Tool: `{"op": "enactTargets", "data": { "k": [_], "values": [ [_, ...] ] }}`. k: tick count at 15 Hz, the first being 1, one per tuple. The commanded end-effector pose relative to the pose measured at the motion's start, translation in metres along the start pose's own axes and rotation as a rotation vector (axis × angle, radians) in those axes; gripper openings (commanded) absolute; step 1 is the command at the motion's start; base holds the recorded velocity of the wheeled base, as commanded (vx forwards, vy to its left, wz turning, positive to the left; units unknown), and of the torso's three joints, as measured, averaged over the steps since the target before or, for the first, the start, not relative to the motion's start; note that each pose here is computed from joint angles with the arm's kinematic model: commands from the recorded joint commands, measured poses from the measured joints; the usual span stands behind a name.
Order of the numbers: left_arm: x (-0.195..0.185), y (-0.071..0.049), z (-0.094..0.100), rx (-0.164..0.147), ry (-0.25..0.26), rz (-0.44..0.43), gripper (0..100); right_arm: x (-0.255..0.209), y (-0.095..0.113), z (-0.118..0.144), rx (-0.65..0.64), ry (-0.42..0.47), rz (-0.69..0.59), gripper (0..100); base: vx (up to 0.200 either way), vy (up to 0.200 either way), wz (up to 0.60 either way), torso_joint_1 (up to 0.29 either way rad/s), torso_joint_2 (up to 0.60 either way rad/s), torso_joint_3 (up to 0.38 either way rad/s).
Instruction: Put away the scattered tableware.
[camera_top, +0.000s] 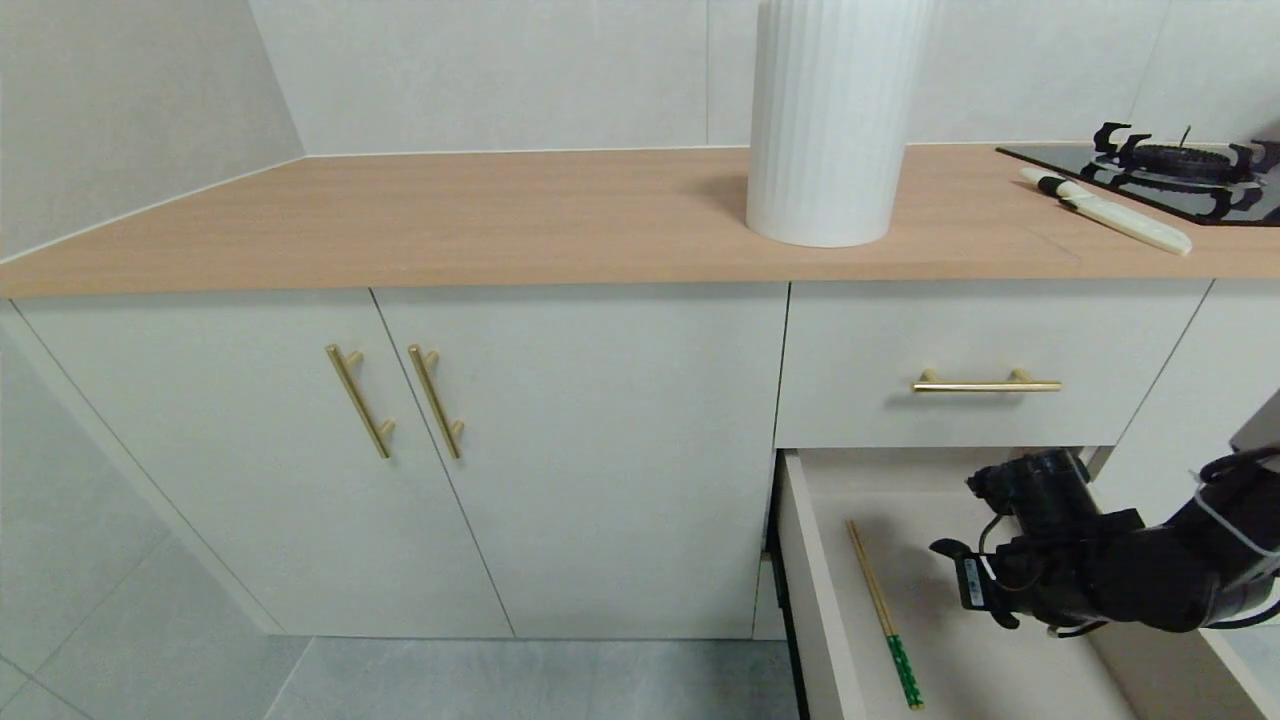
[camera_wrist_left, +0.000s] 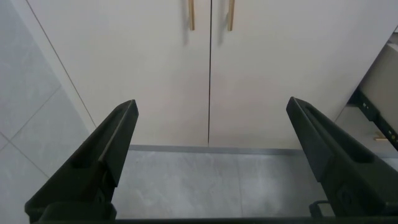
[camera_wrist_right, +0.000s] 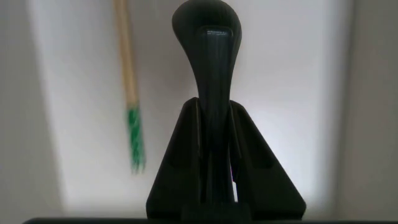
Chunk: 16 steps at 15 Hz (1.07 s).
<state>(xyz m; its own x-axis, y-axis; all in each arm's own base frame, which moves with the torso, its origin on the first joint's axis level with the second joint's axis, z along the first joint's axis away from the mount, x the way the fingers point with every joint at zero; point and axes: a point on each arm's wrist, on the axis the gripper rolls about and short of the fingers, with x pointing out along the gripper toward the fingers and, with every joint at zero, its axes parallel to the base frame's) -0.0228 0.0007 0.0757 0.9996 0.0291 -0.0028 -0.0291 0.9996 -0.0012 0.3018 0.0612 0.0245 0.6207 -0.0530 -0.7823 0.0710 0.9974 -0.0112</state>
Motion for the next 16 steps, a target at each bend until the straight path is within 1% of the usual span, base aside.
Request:
{"op": "enactTargets", "data": {
  "k": [1,3,4,6,9,14,15,16],
  "values": [
    [0.000,0.000,0.000,0.000,0.000,0.000,100,0.035,0.001,-0.018,-0.009,0.049,-0.020,0,0.000,0.000,0.00,0.000,0.00,0.000],
    [0.000,0.000,0.000,0.000,0.000,0.000,100,0.047,0.003,-0.020,-0.021,0.012,-0.015,0,0.000,0.000,0.00,0.000,0.00,0.000],
    [0.000,0.000,0.000,0.000,0.000,0.000,100,0.050,0.002,-0.021,-0.029,0.011,-0.021,0,0.000,0.000,0.00,0.000,0.00,0.000],
    [0.000,0.000,0.000,0.000,0.000,0.000,100,0.051,-0.004,-0.018,-0.013,0.001,-0.037,0,0.000,0.000,0.00,0.000,0.00,0.000],
    [0.000,0.000,0.000,0.000,0.000,0.000,100,0.053,-0.009,-0.013,0.012,-0.042,-0.042,0,0.000,0.000,0.00,0.000,0.00,0.000],
    [0.000,0.000,0.000,0.000,0.000,0.000,100,0.055,-0.010,-0.014,0.014,-0.041,-0.046,0,0.000,0.000,0.00,0.000,0.00,0.000],
    [0.000,0.000,0.000,0.000,0.000,0.000,100,0.053,-0.010,-0.013,0.015,-0.046,-0.045,100,0.000,0.000,0.00,0.000,0.00,0.000],
    [0.000,0.000,0.000,0.000,0.000,0.000,100,0.053,-0.010,-0.012,0.017,-0.049,-0.044,100,0.000,0.000,0.00,0.000,0.00,0.000]
  ]
}}
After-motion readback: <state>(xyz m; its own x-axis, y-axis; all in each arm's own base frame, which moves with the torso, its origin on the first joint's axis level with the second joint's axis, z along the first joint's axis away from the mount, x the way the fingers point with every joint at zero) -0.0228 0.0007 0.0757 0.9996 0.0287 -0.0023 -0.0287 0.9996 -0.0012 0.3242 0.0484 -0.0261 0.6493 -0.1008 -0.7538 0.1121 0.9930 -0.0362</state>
